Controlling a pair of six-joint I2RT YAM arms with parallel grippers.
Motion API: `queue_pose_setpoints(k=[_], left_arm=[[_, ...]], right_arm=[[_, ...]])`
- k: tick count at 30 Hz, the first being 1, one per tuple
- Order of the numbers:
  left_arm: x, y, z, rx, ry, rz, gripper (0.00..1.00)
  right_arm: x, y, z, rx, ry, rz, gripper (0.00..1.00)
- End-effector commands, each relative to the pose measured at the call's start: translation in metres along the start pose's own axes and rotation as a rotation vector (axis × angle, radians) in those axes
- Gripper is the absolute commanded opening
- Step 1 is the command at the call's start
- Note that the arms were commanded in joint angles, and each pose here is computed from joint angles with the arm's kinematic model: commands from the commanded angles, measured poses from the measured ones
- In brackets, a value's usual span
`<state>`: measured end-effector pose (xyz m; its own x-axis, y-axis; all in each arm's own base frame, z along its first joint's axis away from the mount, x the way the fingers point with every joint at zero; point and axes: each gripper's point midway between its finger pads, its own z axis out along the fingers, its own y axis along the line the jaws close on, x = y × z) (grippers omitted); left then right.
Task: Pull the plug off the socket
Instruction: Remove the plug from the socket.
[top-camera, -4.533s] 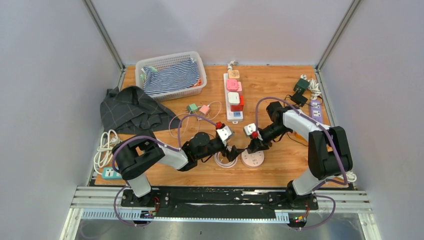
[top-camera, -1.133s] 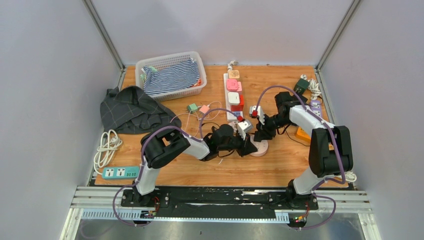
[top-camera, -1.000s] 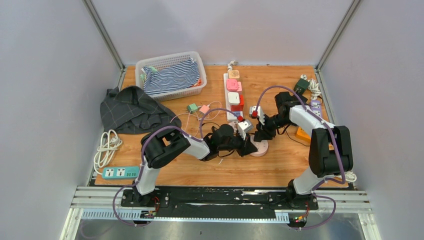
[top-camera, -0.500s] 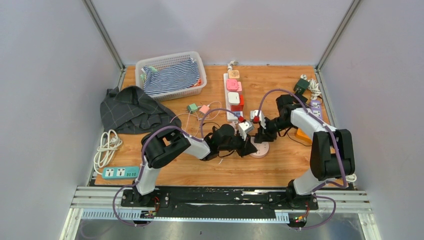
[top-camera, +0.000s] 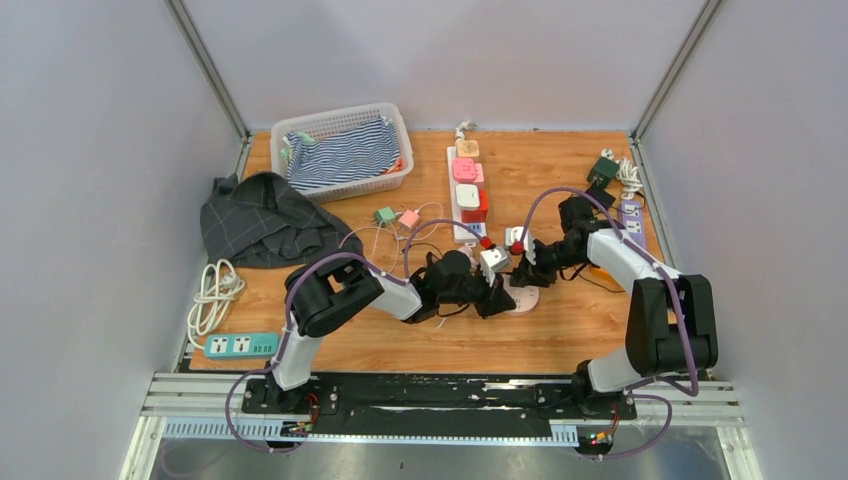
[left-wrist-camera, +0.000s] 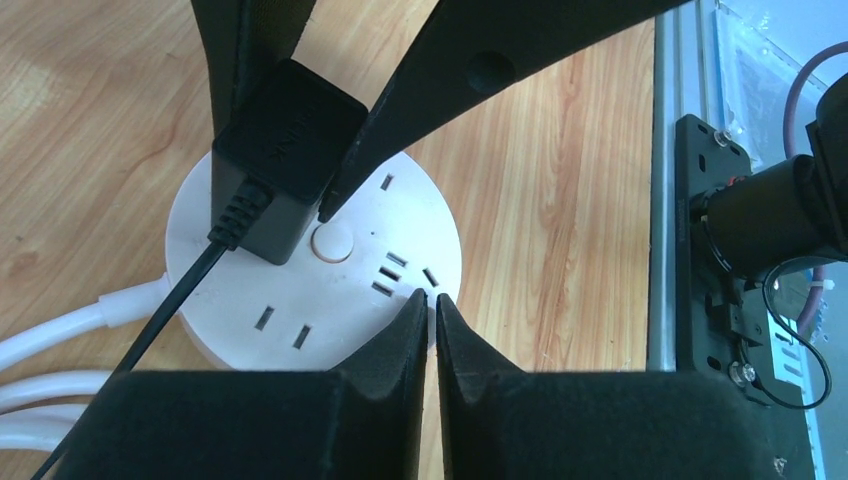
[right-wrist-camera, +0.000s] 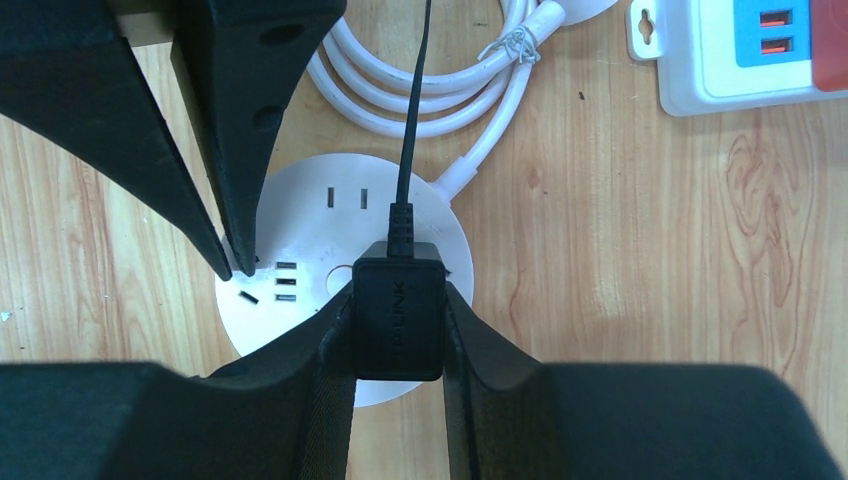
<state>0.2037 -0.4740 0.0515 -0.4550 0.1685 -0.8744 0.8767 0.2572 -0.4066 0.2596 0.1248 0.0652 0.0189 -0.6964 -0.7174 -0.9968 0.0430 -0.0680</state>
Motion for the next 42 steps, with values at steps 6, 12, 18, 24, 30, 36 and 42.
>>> queue_pose_setpoints(k=[6, 12, 18, 24, 30, 36, 42], left_arm=[[0.014, 0.010, 0.006, -0.025, 0.050, -0.041, 0.10], [0.015, 0.010, 0.007, -0.024, 0.055, -0.042, 0.10], [0.016, 0.011, 0.008, -0.026, 0.059, -0.043, 0.10], [0.016, 0.011, 0.008, -0.030, 0.060, -0.042, 0.10], [0.012, 0.013, 0.005, -0.043, 0.050, -0.034, 0.10], [0.013, 0.014, 0.008, -0.044, 0.050, -0.047, 0.12], [0.011, 0.017, 0.013, -0.041, 0.037, -0.073, 0.13]], right_arm=[[0.011, 0.006, 0.005, -0.011, 0.017, -0.079, 0.00], [-0.003, 0.031, 0.003, -0.105, -0.064, -0.165, 0.00], [-0.001, 0.035, 0.004, -0.132, -0.056, -0.194, 0.00], [0.012, 0.024, 0.001, -0.093, 0.025, -0.125, 0.00], [-0.001, 0.050, 0.002, -0.221, -0.042, -0.161, 0.00], [-0.003, 0.054, 0.005, -0.247, -0.041, -0.159, 0.00], [-0.001, 0.056, 0.010, -0.283, -0.002, -0.148, 0.00]])
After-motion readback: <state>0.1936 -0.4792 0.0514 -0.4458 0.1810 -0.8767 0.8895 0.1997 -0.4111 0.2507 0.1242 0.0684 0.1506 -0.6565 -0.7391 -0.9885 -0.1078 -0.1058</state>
